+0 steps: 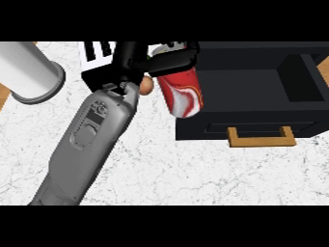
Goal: Pick up the can, place it into the drawer and close the drawer
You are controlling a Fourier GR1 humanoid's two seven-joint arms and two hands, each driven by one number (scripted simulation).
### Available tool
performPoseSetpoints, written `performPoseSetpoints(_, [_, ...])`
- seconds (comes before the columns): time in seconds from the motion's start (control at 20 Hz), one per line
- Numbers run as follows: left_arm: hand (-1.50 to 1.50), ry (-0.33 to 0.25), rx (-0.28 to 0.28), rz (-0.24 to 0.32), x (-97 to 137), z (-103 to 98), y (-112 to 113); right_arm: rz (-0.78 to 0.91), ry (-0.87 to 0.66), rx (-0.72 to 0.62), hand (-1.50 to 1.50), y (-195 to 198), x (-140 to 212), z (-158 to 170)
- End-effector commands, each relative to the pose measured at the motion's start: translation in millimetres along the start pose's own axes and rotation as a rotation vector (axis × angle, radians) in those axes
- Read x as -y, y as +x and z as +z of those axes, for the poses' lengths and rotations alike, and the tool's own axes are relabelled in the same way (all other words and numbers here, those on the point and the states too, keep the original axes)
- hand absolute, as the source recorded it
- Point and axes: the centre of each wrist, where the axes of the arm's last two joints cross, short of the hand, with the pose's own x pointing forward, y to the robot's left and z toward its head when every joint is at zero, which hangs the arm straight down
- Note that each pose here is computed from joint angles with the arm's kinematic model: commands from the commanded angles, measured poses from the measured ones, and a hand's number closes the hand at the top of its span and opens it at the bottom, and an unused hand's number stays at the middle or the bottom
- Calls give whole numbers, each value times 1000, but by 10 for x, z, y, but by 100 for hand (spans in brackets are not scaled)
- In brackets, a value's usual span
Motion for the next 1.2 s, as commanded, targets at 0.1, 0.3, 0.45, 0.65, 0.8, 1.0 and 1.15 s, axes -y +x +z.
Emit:
performPoseSetpoints(0.1, [150,-4,-4,-24,287,-249,161,8,5,5,-150,-6,-98,8])
performPoseSetpoints(0.3, [150,-3,-13,-23,453,-428,509,12,8,-1,-150,33,-46,36])
performPoseSetpoints(0.45, [150,-21,-20,-30,472,-479,400,2,5,1,-150,234,-6,-51])
performPoseSetpoints(0.65, [150,-11,-19,-63,757,-464,541,3,11,-1,-150,-103,-7,-69])
performPoseSetpoints(0.8, [150,-3,-41,-72,837,-561,613,3,21,-4,-150,12,-123,-124])
performPoseSetpoints(1.0, [150,-12,-56,-103,769,-671,429,-7,23,-5,-150,131,-59,-192])
performPoseSetpoints(1.15, [150,-8,-50,-121,813,-695,452,7,31,-3,-150,13,-117,-107])
